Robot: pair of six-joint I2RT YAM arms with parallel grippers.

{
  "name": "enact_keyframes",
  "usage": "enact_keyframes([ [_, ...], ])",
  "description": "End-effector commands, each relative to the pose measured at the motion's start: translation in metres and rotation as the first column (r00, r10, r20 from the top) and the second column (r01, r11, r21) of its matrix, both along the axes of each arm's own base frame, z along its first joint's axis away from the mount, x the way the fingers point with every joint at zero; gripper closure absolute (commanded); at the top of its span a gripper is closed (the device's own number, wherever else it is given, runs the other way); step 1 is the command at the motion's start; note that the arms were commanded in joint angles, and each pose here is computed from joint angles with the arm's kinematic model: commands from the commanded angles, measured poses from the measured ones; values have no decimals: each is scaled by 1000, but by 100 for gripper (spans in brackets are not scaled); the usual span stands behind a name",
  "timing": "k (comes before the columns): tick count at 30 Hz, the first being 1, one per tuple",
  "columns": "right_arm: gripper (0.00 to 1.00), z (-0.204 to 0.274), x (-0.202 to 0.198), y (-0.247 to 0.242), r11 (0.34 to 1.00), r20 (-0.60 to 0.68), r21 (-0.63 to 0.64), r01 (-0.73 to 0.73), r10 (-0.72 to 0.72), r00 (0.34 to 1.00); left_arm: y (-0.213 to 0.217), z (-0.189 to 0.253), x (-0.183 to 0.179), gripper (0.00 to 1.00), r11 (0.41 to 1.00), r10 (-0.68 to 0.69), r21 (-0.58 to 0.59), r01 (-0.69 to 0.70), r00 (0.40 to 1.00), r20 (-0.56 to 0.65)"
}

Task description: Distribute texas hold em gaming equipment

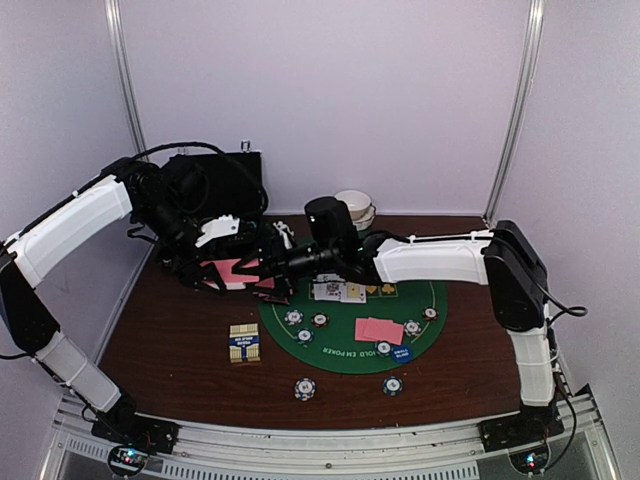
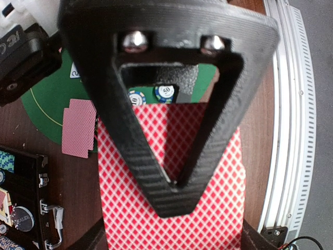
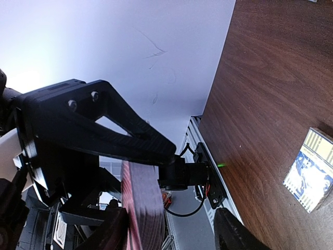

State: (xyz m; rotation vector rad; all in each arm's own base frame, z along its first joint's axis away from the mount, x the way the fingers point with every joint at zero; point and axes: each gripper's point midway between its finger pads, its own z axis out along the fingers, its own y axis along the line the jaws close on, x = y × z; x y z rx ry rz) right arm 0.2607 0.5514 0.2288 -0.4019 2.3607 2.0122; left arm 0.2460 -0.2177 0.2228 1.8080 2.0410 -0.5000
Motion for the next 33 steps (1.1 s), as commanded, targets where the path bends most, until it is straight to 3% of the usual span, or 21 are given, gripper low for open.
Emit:
enact_keyframes([
  [1, 46, 19, 3, -15, 1000, 28, -12, 1, 0, 1000, -3, 13, -3, 81, 999, -8, -39, 8, 1000, 16],
  [21, 96, 55, -1, -30, 997, -15, 71, 13, -12, 1000, -2, 13, -3, 81, 999, -9, -33, 9, 1000, 21],
  [27, 96, 55, 0, -36, 998, -25, 64, 8, -6, 1000, -1, 13, -4, 81, 999, -10, -31, 10, 1000, 21],
  [33, 73, 53, -1, -38, 998, -36, 59, 0, 2, 999, -2, 15, -4, 81, 999, -11, -36, 12, 1000, 24],
])
